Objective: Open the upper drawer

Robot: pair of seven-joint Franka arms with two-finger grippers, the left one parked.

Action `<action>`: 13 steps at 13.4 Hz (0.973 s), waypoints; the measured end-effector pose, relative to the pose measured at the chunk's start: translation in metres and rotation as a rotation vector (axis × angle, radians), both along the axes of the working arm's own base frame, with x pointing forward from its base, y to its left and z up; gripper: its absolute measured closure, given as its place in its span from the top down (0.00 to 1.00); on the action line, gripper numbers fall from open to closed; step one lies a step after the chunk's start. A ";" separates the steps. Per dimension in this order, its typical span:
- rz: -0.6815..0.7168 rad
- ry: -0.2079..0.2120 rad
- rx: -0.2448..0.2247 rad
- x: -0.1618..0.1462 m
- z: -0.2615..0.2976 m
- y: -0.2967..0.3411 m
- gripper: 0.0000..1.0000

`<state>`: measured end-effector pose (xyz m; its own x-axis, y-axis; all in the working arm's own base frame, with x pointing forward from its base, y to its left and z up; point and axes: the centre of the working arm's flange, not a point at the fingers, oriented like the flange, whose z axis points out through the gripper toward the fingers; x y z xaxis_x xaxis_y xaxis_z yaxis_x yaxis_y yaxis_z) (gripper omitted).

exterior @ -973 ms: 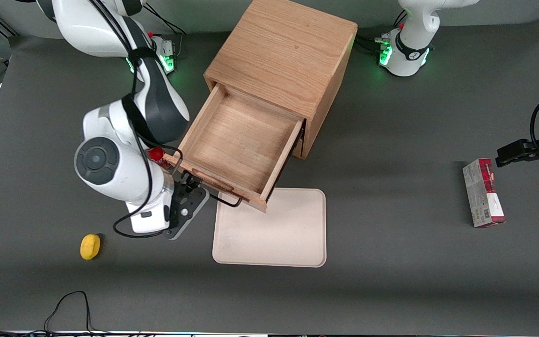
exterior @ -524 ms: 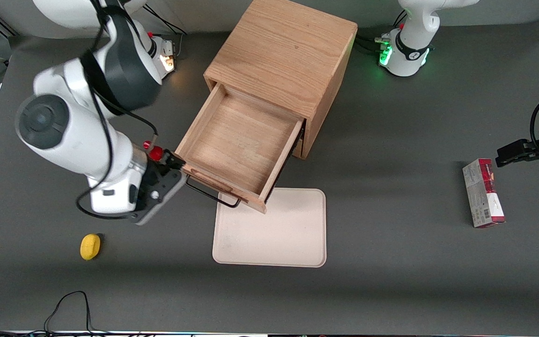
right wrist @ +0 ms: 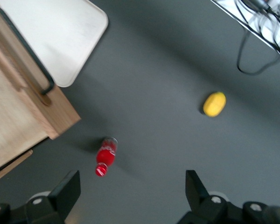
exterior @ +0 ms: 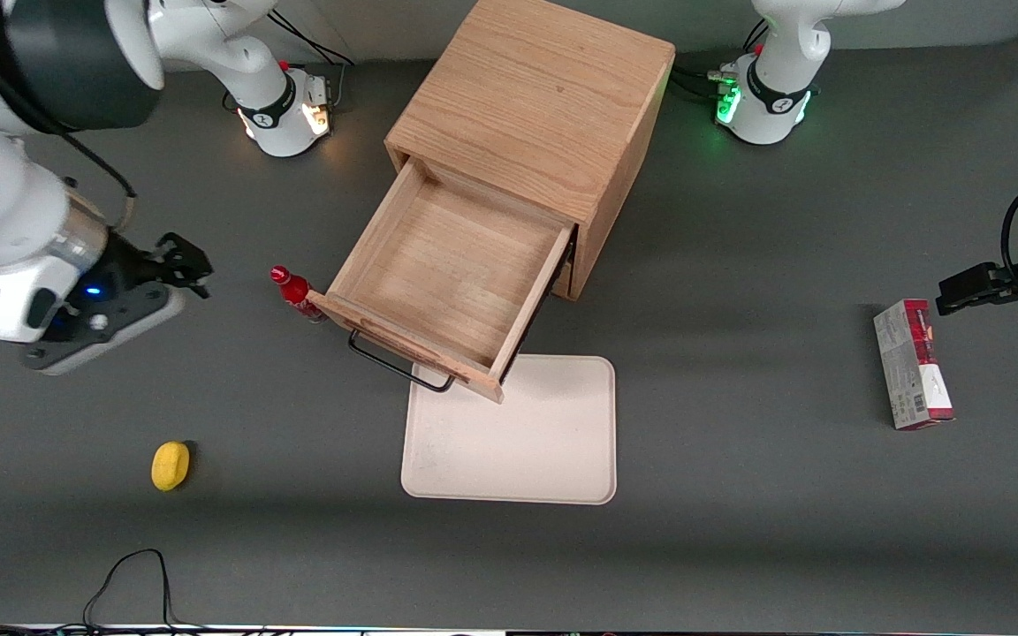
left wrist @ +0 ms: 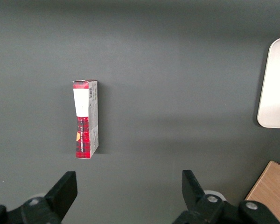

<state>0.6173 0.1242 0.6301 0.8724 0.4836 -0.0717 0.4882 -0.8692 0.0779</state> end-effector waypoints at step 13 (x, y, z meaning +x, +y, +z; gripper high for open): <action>-0.335 -0.054 0.138 -0.049 -0.024 -0.159 1.00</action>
